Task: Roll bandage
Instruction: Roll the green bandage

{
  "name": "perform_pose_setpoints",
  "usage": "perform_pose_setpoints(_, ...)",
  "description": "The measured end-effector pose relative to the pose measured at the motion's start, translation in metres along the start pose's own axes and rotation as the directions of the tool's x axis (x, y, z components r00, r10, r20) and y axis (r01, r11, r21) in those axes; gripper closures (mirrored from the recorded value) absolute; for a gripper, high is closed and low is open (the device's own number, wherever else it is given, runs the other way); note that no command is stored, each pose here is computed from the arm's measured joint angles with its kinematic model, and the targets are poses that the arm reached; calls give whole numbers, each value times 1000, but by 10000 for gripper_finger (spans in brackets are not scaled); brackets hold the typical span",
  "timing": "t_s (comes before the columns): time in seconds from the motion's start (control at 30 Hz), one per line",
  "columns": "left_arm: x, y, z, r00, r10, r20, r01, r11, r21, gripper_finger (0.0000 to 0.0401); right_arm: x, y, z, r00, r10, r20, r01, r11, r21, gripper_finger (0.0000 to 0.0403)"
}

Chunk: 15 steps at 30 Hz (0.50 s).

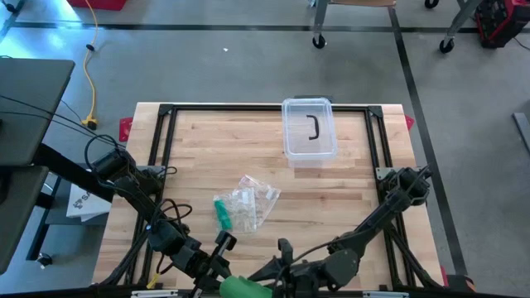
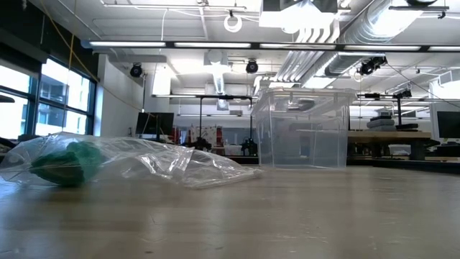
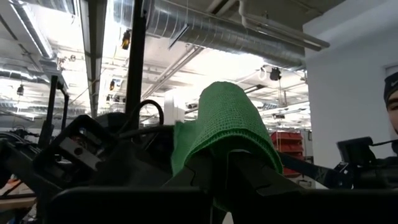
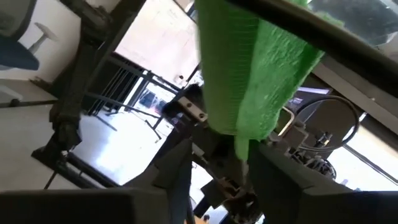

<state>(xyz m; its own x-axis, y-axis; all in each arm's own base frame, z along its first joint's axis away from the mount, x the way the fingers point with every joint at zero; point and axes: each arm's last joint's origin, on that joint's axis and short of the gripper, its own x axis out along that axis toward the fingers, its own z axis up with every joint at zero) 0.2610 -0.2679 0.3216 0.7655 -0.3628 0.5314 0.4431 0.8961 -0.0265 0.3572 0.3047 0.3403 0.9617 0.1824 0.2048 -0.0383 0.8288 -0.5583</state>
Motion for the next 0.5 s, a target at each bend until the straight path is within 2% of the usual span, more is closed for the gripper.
perform_pose_setpoints(0.13, 0, 1, 0, 1000, 3, 0, -3, 1000, 2, 386, 2, -4, 1, 999, -2, 41, 1, 1000, 17, 232)
perform_pose_setpoints(0.3, 1, 4, -1, 1000, 9, -1, -9, 1000, -2, 386, 4, -8, 0, 998, -14, 60, 13, 1000, 27, 240)
perform_pose_setpoints(0.5, 0, 1, 0, 1000, -5, 1, 5, 1000, -7, 386, 1, -4, -1, 996, -75, -49, 76, 997, 9, 245)
